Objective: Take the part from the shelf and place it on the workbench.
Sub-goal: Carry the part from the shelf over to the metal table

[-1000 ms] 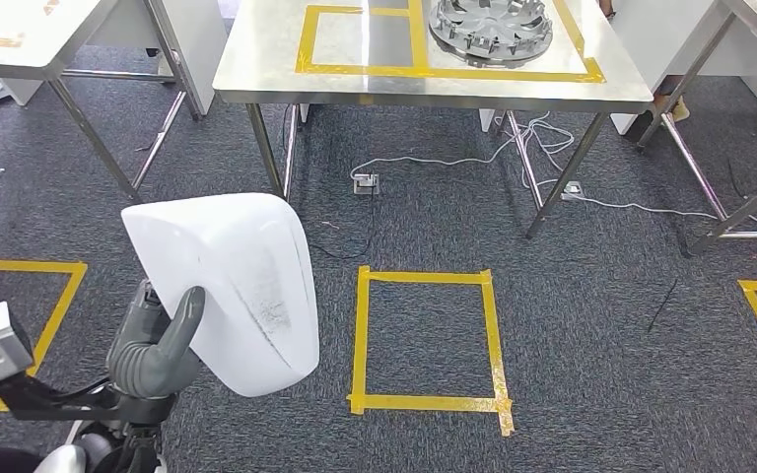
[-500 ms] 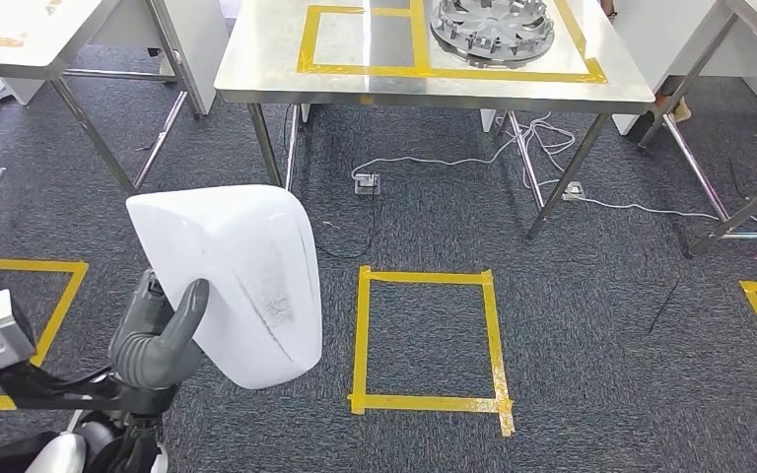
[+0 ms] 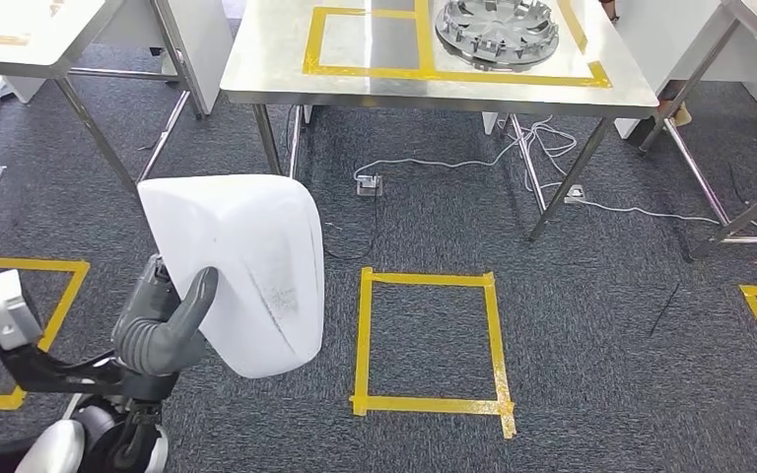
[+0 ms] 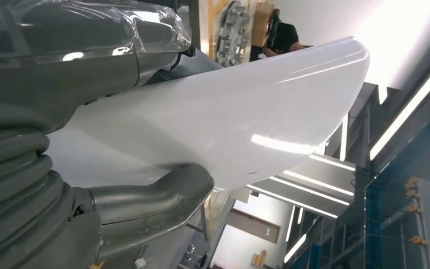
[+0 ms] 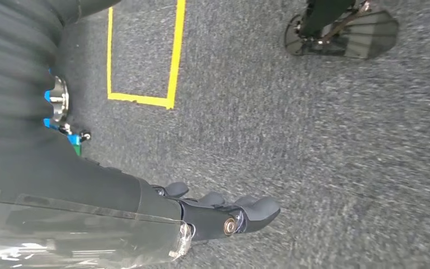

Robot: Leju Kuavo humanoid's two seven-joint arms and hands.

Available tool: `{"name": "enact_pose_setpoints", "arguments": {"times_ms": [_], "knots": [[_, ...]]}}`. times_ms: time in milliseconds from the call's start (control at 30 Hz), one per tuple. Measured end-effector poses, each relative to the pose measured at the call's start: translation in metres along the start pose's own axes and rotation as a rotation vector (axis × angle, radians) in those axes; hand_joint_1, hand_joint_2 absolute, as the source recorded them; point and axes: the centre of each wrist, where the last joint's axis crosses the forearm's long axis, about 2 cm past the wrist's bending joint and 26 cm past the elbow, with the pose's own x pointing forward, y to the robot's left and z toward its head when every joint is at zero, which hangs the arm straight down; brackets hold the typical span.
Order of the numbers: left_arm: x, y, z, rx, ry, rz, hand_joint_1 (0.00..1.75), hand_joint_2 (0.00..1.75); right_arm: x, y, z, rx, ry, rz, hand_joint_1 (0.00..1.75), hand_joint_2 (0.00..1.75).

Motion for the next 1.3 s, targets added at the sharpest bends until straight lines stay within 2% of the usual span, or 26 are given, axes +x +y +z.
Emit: {"name": "enact_pose_setpoints", "arguments": {"times_ms": [733,1300], "knots": [[-0.0009,0.0,-0.0001,0.005,0.009,-0.015,1.75,1.75,-0.0024,0.0084,0.0014,0.011,0.016,-0.014,0.0,1.75],[-0.0048,-0.0007,0.0054,0.011,0.014,-0.009,1.75,1.75,-0.0023,0.0053,0.0009,0.0,0.021,-0.009,0.0,1.75]]}}
